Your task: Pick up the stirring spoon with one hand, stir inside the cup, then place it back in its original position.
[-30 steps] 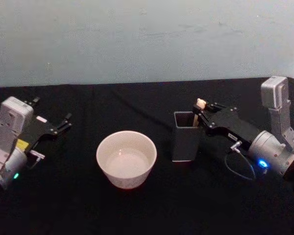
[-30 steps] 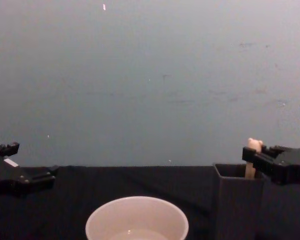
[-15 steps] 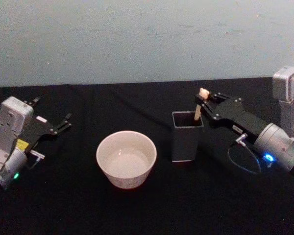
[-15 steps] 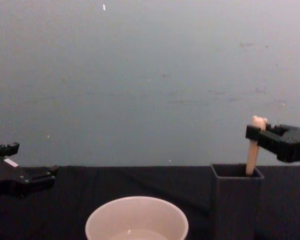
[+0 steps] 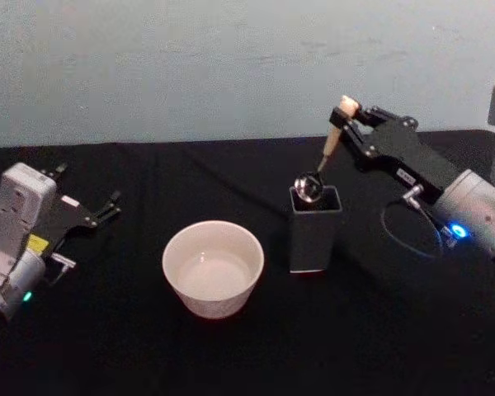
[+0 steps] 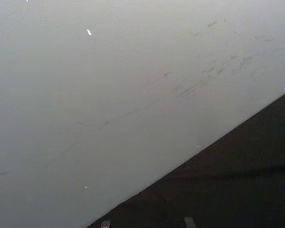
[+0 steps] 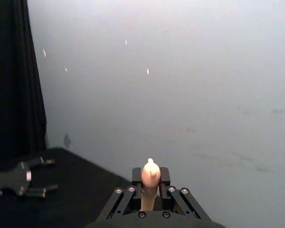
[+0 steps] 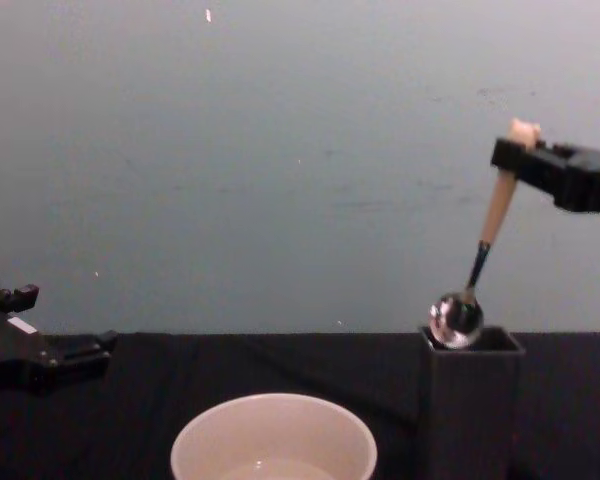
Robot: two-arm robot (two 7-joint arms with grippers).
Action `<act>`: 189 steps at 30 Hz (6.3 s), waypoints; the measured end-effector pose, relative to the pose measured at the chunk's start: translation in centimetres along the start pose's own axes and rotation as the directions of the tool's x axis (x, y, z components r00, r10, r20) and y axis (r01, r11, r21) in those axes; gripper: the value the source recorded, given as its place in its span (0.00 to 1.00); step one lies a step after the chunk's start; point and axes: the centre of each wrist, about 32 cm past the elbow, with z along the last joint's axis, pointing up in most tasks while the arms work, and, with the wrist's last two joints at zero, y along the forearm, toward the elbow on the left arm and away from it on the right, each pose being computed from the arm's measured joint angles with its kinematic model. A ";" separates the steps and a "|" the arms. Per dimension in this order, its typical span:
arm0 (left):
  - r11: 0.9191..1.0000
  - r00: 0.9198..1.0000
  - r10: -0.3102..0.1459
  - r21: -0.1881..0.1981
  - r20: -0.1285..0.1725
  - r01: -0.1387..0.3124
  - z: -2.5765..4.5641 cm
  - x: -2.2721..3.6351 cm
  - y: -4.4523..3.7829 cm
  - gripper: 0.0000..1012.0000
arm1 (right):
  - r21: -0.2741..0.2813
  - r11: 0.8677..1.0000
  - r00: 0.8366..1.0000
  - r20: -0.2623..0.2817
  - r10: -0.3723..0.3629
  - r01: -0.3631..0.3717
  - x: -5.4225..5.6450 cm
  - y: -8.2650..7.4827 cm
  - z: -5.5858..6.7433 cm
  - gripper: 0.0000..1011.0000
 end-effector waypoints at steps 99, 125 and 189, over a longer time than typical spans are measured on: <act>1.000 1.000 0.000 0.000 0.000 0.000 0.00 0.00 0.00 0.99 | -0.167 0.954 0.968 -0.003 0.250 -0.247 -4.4 7.2 -6.4 0.21; 1.000 1.000 0.000 0.000 0.000 0.000 0.00 0.00 0.00 0.99 | -0.176 0.911 0.927 -0.042 0.372 -0.373 -6.7 4.5 -6.0 0.21; 1.000 1.000 0.000 0.000 0.000 0.000 0.00 0.00 0.00 0.99 | -0.193 0.923 0.943 -0.066 0.326 -0.332 -6.7 4.0 -5.2 0.21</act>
